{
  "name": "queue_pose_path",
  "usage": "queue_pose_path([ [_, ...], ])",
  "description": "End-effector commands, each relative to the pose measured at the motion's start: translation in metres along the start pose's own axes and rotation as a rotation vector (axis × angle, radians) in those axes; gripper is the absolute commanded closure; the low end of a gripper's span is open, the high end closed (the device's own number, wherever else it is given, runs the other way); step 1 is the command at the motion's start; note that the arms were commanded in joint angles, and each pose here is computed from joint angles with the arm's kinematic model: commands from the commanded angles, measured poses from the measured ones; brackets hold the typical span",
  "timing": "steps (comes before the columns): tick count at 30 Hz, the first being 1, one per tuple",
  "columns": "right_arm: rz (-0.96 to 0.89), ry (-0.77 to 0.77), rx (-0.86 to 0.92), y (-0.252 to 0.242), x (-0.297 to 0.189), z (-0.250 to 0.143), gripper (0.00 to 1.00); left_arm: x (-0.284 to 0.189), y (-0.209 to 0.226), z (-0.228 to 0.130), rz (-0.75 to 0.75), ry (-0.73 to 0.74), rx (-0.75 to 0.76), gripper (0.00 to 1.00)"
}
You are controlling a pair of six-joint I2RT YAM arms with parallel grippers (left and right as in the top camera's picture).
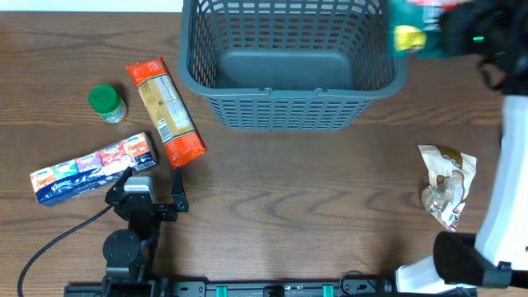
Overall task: Pack container
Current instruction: 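Lift the green pouch with the right gripper and drop it into the basket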
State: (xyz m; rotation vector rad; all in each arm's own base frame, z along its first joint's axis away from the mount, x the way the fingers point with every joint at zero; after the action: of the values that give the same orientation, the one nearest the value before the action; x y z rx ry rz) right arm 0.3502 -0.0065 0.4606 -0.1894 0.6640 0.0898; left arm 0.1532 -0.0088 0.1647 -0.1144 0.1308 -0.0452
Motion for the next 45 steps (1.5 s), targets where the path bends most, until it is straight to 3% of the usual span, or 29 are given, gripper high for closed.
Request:
queue_pose_path([
  [1,0.082,-0.128,-0.126,0.045,-0.03,0.02,0.99,0.002,0.001,-0.012,0.006,0.037,-0.001,0.01],
  [7,0.101,-0.115,-0.245,0.104,-0.012,0.028,0.98,0.002,0.001,-0.012,0.006,0.037,-0.001,0.01],
  [13,0.089,0.007,-0.252,0.126,0.038,0.019,0.98,0.002,0.001,-0.012,0.006,0.037,-0.001,0.02],
  [29,0.069,0.366,-0.119,0.137,0.164,-0.033,0.98,0.002,0.001,-0.012,0.006,0.037,-0.001,0.01],
  [40,0.024,0.447,0.007,0.115,0.174,-0.046,0.99,0.002,0.001,-0.012,0.006,0.037,-0.001,0.01],
  [41,0.027,0.451,-0.003,0.115,0.174,-0.047,0.81,0.002,0.001,-0.012,0.006,0.037,-0.001,0.02],
  [42,0.037,0.454,-0.017,0.115,0.174,-0.047,0.49,0.002,0.001,-0.012,0.006,0.037,-0.001,0.01],
  [43,0.053,0.456,-0.033,0.116,0.173,-0.047,0.01,0.002,0.001,-0.012,0.006,0.037,-0.001,0.02],
  [45,0.07,0.454,-0.047,0.117,0.173,-0.047,0.01,0.002,0.001,-0.012,0.006,0.037,-0.001,0.02],
])
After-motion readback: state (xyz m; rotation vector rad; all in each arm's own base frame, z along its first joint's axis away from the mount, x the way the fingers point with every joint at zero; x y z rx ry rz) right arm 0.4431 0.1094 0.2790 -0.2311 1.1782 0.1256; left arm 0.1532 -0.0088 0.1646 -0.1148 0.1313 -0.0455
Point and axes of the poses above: each gripper's point midway between its finger pads, its own x axis out along the fingers, its own y axis along the line the jaws close on, z = x × y, the point moved 9 cm from there along -x, back along the fingers, and after that the axes turned 3 degrees about -x, right-handed, at the moved point
